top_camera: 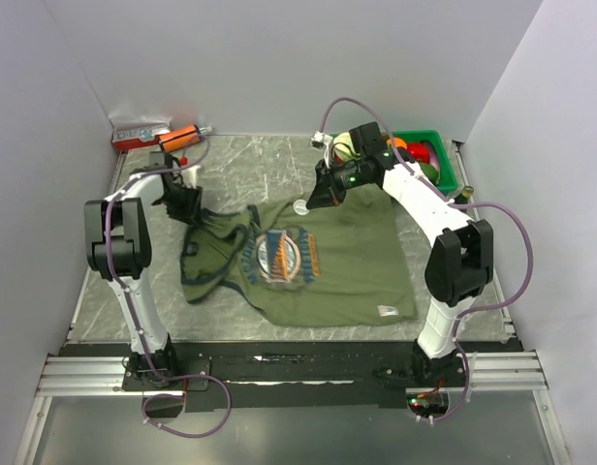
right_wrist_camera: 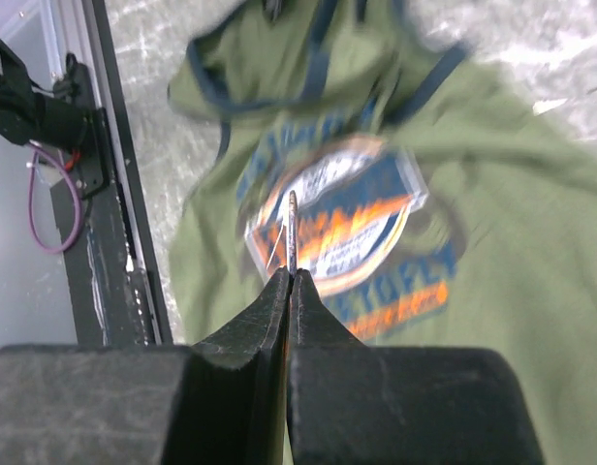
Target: Remove the brooch from the garment
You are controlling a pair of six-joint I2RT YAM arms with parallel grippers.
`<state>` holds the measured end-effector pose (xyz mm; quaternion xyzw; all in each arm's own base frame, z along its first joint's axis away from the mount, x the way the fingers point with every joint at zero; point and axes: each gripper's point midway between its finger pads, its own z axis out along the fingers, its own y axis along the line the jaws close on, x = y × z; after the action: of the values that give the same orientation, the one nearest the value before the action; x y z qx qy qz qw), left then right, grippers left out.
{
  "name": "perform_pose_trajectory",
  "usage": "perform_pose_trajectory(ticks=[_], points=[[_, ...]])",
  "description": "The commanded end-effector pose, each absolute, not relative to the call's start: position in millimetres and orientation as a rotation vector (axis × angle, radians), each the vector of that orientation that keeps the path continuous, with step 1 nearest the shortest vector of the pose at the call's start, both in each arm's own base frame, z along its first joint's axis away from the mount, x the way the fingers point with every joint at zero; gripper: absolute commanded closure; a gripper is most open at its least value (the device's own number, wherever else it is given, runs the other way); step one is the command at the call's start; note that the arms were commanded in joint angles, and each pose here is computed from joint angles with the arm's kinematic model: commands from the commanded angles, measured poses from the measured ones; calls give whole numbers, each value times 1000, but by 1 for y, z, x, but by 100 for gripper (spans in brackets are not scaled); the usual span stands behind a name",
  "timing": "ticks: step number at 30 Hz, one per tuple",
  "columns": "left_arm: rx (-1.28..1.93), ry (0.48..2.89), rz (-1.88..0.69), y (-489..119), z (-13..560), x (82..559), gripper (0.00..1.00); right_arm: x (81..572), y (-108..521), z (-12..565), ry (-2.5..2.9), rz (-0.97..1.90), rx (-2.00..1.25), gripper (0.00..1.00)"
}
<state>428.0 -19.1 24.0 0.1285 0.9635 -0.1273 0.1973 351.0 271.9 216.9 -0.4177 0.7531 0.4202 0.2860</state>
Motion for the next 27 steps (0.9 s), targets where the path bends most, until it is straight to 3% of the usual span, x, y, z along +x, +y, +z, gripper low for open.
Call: perform_pose_trajectory(ticks=[1,6,11,16,19,27], points=[[302,2691,-127,41,32,449,55,340,276,202,2032,1174,-1148,100],[490,2434,-611,-36,131,441,45,317,287,183,2048,1292,-1180,100],[545,2275,-837,-112,178,405,42,301,306,166,2064,1422,-1215,100],[543,2328,-1074,-184,153,365,40,297,324,154,2089,1597,-1117,100],[390,2401,-1251,-201,136,350,39,290,328,139,2146,1690,-1059,100],[425,2439,-1457,-222,112,319,34,289,329,96,2269,1807,-949,100]])
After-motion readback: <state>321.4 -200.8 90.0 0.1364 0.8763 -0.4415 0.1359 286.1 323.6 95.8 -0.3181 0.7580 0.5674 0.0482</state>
